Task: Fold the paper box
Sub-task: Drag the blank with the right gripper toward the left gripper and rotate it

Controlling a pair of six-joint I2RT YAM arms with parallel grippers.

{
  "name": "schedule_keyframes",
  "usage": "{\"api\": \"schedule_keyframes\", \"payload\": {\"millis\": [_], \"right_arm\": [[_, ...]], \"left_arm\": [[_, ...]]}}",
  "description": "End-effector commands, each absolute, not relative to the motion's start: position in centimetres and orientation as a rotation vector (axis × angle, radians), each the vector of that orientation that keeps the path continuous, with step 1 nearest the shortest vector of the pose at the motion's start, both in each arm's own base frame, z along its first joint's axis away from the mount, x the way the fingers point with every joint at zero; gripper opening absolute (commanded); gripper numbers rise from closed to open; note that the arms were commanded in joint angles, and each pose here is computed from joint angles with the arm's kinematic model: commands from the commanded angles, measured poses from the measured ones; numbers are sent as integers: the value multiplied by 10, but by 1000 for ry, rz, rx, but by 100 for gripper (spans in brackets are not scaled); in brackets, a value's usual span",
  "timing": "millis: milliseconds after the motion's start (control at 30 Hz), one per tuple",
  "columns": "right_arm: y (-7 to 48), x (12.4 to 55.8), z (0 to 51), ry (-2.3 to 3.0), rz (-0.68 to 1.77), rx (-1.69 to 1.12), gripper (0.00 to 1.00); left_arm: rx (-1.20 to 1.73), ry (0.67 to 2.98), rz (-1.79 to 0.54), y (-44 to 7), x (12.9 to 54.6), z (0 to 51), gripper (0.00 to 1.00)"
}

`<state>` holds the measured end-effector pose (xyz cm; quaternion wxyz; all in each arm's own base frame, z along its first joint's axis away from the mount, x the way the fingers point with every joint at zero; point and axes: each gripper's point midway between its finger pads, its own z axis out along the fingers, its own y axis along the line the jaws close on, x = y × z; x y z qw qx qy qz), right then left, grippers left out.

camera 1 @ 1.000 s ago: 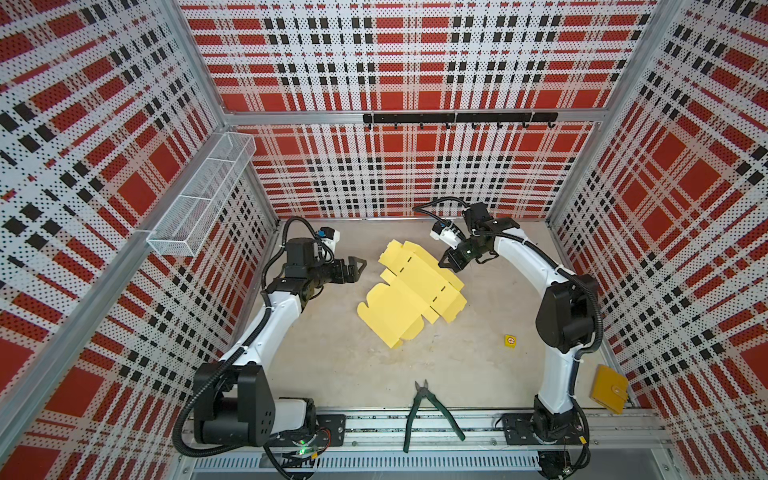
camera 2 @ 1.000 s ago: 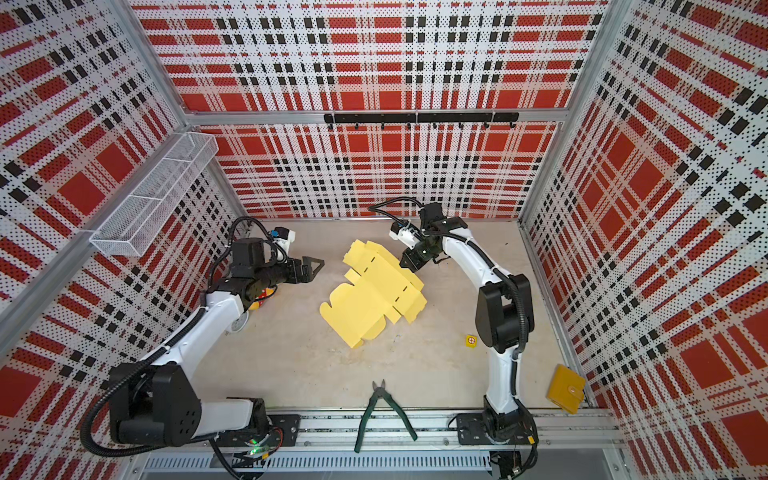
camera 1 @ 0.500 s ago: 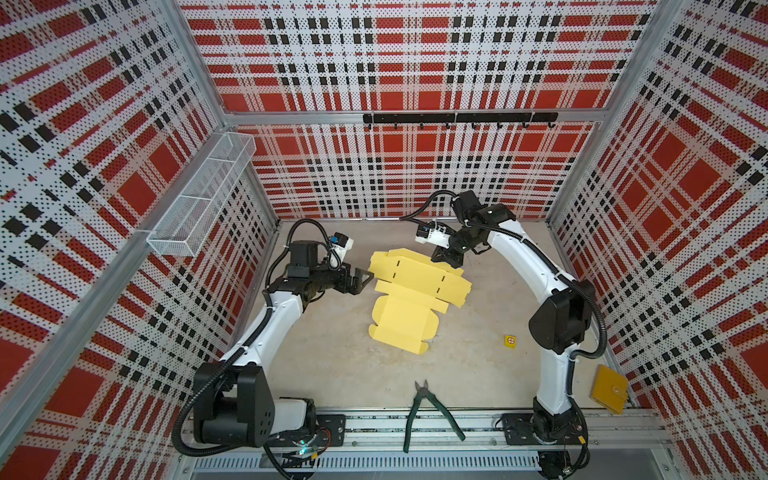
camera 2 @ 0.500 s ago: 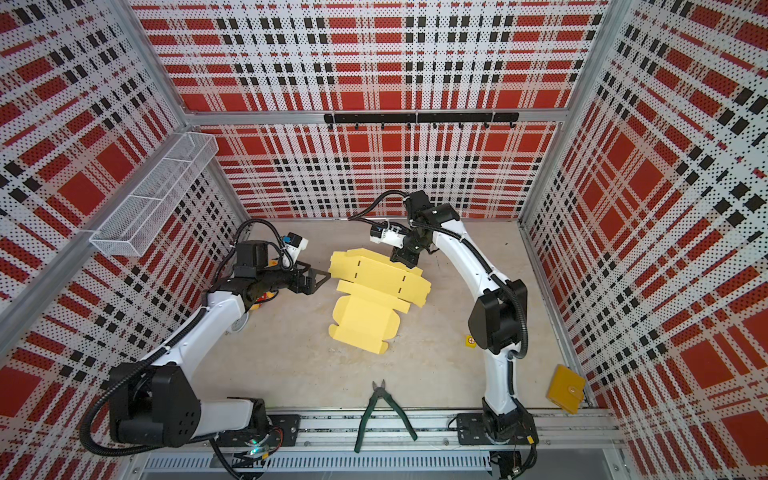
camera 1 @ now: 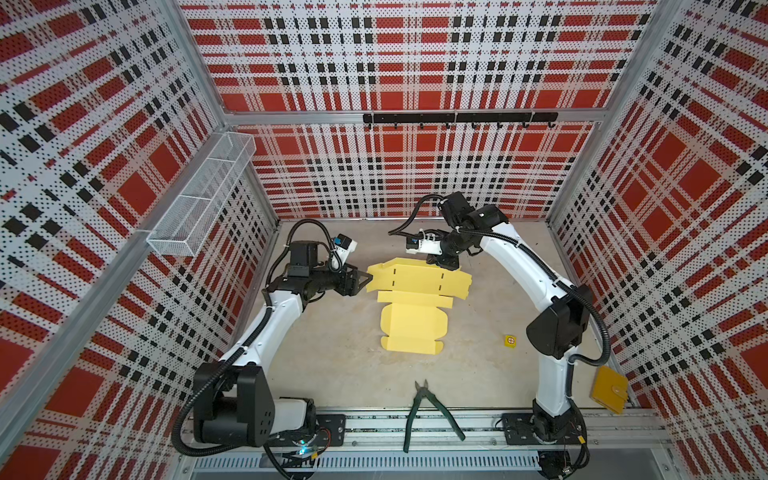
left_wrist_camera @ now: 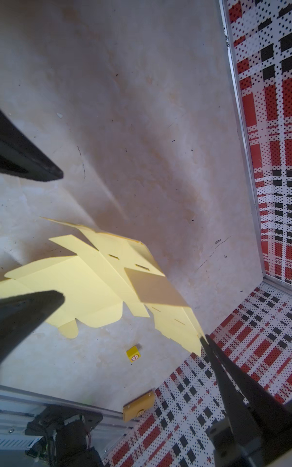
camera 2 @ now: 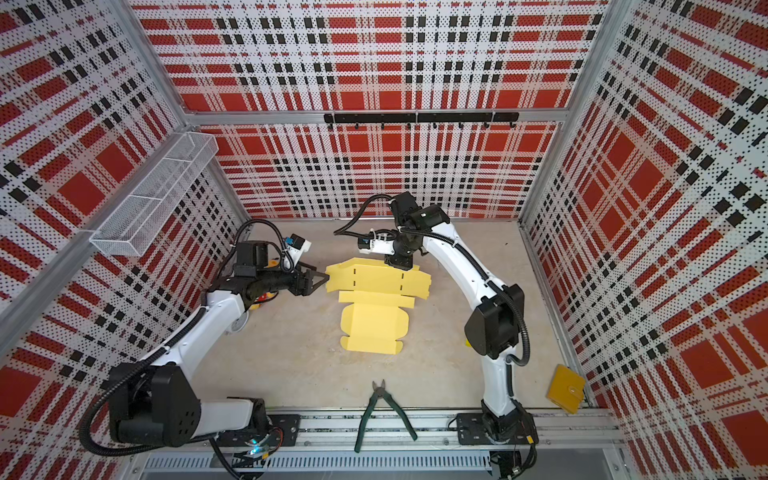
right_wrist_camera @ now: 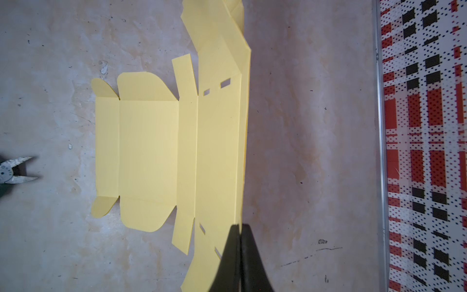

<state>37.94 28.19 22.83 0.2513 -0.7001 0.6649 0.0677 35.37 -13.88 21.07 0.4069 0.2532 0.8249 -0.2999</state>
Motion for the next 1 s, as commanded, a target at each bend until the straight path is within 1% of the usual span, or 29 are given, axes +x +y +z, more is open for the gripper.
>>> {"api": "schedule_keyframes", "payload": {"millis": [0,133,200,300,467,567,733,833,900,967], "right_arm": [[283,378,250,1711,113,-1912,0],[287,375,251,1696,116,-1921,0],[288,373,250,1691,122,-1932,0],[291,369,250,1677,132,-1946,0],[297,365,250,1655,143,-1960,0],[299,364,250,1649,146,-1961,0],[304,364,250,1634,148,-1967,0],[306,363,251,1627,150,-1970,0],[307,363,250,1624,149,-1974,0],[308,363,250,1624,148,-1973,0]], "left_arm": [[634,2089,-763,-141,355,201,67],[625,2101,-735,-141,357,195,67],[594,2105,-714,-137,362,195,71],[583,2110,-701,-136,366,192,70],[579,2106,-756,-143,364,189,61],[578,2096,-797,-148,363,191,58],[583,2092,-815,-153,362,190,48],[589,2085,-840,-157,363,192,47],[586,2079,-849,-158,364,196,42],[589,2077,-848,-158,365,197,33]]}}
